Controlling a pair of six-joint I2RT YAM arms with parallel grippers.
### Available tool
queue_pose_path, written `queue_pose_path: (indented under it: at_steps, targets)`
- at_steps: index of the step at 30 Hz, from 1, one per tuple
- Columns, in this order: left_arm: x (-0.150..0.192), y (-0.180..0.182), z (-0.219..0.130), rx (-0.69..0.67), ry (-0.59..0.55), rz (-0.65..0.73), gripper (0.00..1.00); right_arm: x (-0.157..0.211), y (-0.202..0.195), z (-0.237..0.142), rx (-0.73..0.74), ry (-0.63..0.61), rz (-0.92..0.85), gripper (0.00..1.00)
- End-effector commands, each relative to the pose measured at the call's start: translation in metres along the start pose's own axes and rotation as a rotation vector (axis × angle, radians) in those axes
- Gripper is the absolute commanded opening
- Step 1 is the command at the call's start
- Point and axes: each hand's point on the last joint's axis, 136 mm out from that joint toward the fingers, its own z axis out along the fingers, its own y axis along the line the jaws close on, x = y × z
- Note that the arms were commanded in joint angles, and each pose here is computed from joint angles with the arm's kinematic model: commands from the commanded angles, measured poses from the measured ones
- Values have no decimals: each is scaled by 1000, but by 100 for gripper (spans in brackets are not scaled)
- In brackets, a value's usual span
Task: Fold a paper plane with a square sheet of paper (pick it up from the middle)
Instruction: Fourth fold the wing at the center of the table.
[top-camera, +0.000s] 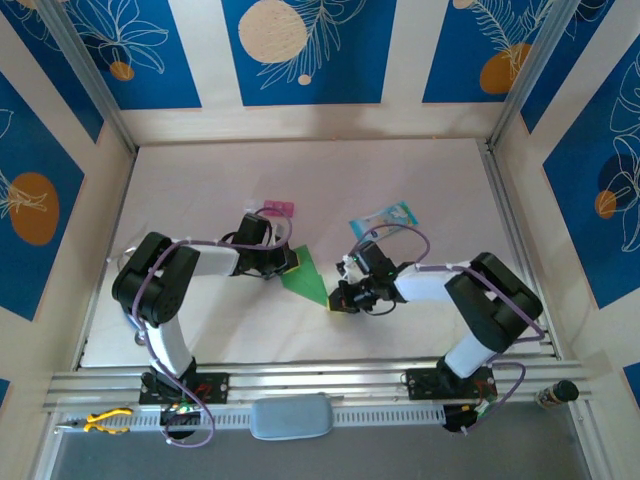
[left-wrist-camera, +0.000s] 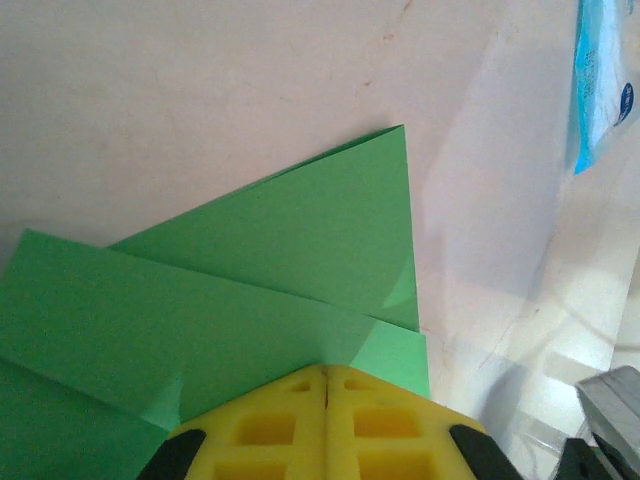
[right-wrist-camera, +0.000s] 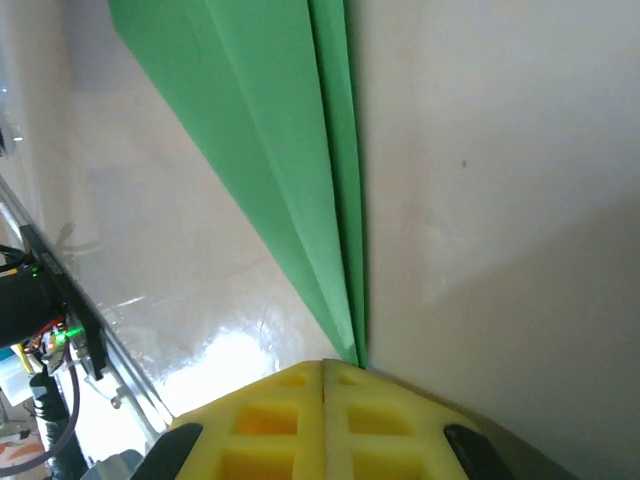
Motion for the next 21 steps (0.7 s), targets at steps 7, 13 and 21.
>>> queue_pose_path:
  at_steps: [7, 13, 21]
  targets:
    - [6, 29, -1, -94, 5, -49, 5, -39, 34, -9, -22, -47, -39, 4]
    - [4, 25, -1, -79, 3, -45, 5, -61, 26, 16, 15, -37, 11, 4]
    - [-5, 27, -7, -86, 1, 2, 6, -33, -16, 34, 93, 56, 81, 0]
